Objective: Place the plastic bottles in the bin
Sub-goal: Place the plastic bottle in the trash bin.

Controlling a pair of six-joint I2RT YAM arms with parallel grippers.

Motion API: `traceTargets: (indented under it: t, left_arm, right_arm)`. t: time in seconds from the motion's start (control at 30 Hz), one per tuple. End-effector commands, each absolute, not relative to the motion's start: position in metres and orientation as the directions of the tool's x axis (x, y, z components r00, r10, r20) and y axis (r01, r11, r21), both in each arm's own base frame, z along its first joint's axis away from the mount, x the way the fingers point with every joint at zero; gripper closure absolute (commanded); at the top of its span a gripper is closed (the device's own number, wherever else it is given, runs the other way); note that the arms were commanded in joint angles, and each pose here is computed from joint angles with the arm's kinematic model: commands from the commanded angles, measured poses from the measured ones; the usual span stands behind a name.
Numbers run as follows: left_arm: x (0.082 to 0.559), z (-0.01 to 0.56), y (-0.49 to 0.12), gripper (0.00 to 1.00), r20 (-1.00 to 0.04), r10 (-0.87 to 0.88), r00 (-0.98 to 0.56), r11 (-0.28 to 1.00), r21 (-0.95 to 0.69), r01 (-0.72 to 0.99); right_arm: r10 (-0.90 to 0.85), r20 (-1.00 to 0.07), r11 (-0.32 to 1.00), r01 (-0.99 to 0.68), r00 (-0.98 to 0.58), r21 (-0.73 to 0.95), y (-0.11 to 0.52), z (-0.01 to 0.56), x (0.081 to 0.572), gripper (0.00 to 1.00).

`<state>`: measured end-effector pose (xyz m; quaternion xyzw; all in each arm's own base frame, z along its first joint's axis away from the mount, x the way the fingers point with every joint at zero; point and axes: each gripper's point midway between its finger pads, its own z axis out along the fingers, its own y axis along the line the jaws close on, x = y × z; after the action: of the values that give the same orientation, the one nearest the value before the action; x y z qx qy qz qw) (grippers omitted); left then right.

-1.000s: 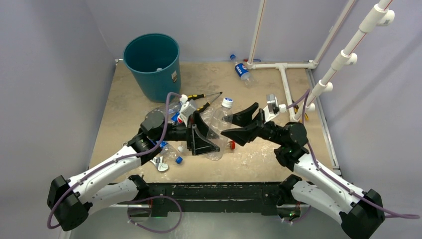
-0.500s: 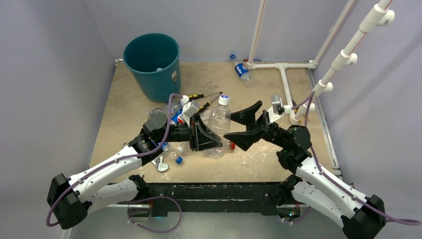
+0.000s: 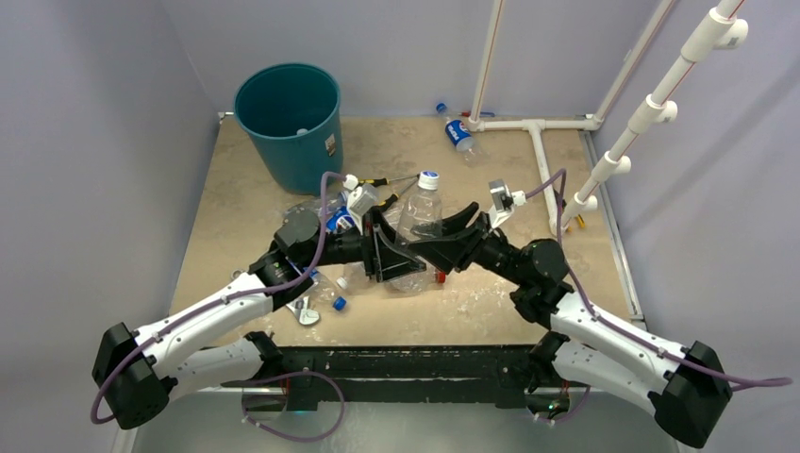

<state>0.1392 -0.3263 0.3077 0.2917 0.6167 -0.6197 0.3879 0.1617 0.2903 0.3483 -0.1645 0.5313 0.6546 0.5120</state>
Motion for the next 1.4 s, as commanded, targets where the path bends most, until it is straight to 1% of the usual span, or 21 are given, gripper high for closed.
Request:
traceTargets:
  t: [0.0,0.03,0.1,0.13,0.17,0.27,0.37,0.47,0.57,0.63,0.7,0.87,1.03,1.17,1.37]
  left_arm:
    - [0.141,0.334,-0.323,0.41,-0.872,-0.165,-0.461,0.075,-0.477,0.876]
    - [0.143,0.335,-0.319,0.31,-0.878,-0.168,-0.448,0.098,-0.467,0.879]
    - [0.145,0.334,-0.312,0.16,-0.886,-0.169,-0.432,0.147,-0.456,0.878]
    - [0.147,0.335,-0.308,0.1,-0.89,-0.178,-0.42,0.173,-0.448,0.877]
    - [0.149,0.338,-0.303,0.06,-0.893,-0.188,-0.408,0.2,-0.442,0.874]
    - [0.157,0.355,-0.285,0.01,-0.922,-0.22,-0.317,0.299,-0.374,0.878]
    - [0.163,0.393,-0.267,0.01,-0.943,-0.273,-0.192,0.379,-0.289,0.879]
    - [0.168,0.431,-0.262,0.01,-0.946,-0.308,-0.101,0.403,-0.226,0.887]
    - [0.173,0.456,-0.278,0.01,-0.951,-0.296,-0.083,0.37,-0.195,0.909]
    - [0.182,0.459,-0.291,0.01,-0.954,-0.277,-0.111,0.355,-0.209,0.911]
    - [0.189,0.449,-0.306,0.01,-0.958,-0.233,-0.17,0.341,-0.244,0.908]
    - [0.189,0.432,-0.335,0.04,-0.945,-0.181,-0.274,0.239,-0.313,0.919]
    - [0.194,0.418,-0.344,0.09,-0.929,-0.158,-0.335,0.231,-0.365,0.902]
    - [0.191,0.424,-0.348,0.18,-0.922,-0.185,-0.339,0.192,-0.373,0.908]
    - [0.189,0.423,-0.349,0.41,-0.921,-0.178,-0.347,0.178,-0.377,0.909]
  right_arm:
    - [0.615,-0.719,0.107,-0.869,-0.324,0.483,0.272,0.382,0.164,0.55]
    - [0.616,-0.724,0.118,-0.872,-0.312,0.476,0.27,0.382,0.163,0.57]
    - [0.607,-0.742,0.148,-0.877,-0.284,0.456,0.266,0.381,0.162,0.59]
    - [0.6,-0.753,0.164,-0.88,-0.27,0.446,0.264,0.38,0.161,0.59]
    - [0.586,-0.77,0.185,-0.883,-0.254,0.432,0.262,0.378,0.16,0.59]
    - [0.512,-0.831,0.259,-0.882,-0.22,0.393,0.259,0.366,0.16,0.59]
    - [0.438,-0.877,0.319,-0.879,-0.195,0.355,0.257,0.353,0.162,0.6]
    - [0.394,-0.901,0.349,-0.878,-0.181,0.329,0.255,0.344,0.162,0.61]
    - [0.369,-0.914,0.359,-0.881,-0.17,0.309,0.255,0.339,0.16,0.61]
    - [0.36,-0.919,0.368,-0.881,-0.16,0.298,0.255,0.337,0.16,0.62]
    - [0.35,-0.924,0.37,-0.884,-0.152,0.285,0.256,0.336,0.159,0.62]
    - [0.346,-0.927,0.373,-0.886,-0.144,0.276,0.257,0.337,0.158,0.62]
    - [0.347,-0.927,0.371,-0.887,-0.142,0.275,0.259,0.336,0.158,0.63]
    - [0.345,-0.928,0.37,-0.887,-0.144,0.275,0.261,0.335,0.159,0.63]
    - [0.344,-0.927,0.37,-0.886,-0.148,0.279,0.262,0.332,0.16,0.63]
